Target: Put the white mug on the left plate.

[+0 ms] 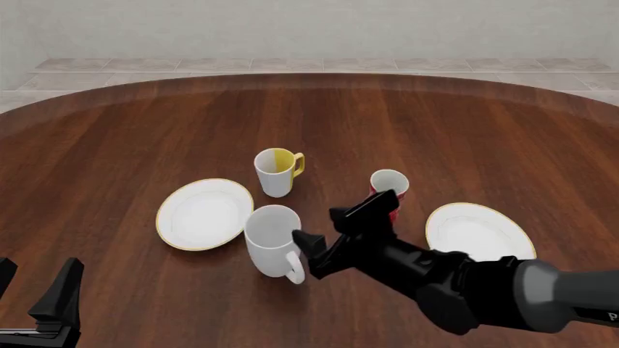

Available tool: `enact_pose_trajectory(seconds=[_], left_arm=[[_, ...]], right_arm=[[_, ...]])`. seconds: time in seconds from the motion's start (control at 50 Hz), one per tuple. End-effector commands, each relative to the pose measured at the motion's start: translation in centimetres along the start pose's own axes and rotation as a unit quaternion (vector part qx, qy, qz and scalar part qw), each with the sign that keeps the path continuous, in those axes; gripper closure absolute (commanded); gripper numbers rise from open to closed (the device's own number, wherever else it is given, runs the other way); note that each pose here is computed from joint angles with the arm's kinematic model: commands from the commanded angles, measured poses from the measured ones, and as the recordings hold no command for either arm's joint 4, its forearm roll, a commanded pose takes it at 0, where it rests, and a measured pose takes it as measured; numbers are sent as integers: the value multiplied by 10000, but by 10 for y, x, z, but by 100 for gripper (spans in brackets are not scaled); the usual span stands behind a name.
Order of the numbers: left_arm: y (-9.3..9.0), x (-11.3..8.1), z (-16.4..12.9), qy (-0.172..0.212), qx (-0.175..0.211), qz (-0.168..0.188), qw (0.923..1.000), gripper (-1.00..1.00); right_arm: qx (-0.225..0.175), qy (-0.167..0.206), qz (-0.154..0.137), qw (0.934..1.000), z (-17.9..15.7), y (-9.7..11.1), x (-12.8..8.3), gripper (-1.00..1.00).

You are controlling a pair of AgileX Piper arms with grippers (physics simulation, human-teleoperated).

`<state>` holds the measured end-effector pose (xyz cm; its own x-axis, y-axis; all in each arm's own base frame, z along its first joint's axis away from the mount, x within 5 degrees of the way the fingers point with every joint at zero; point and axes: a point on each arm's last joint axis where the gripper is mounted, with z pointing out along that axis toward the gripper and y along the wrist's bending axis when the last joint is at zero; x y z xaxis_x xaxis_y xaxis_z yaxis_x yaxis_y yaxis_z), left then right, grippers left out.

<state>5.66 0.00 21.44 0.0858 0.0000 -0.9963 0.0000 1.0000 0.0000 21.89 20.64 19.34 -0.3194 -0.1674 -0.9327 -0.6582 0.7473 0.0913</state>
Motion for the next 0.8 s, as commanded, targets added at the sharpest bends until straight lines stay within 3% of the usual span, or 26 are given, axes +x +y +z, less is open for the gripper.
enact_pose_trajectory(seconds=[0.02, 0.8], left_arm=[[0, 0, 0, 0, 0, 0, 10000, -100], [0, 0, 0, 0, 0, 0, 10000, -100]], right_arm=[[-55, 55, 42, 10000, 5, 3, 6, -100], [-321, 274, 201, 9989, 26, 21, 30, -100]])
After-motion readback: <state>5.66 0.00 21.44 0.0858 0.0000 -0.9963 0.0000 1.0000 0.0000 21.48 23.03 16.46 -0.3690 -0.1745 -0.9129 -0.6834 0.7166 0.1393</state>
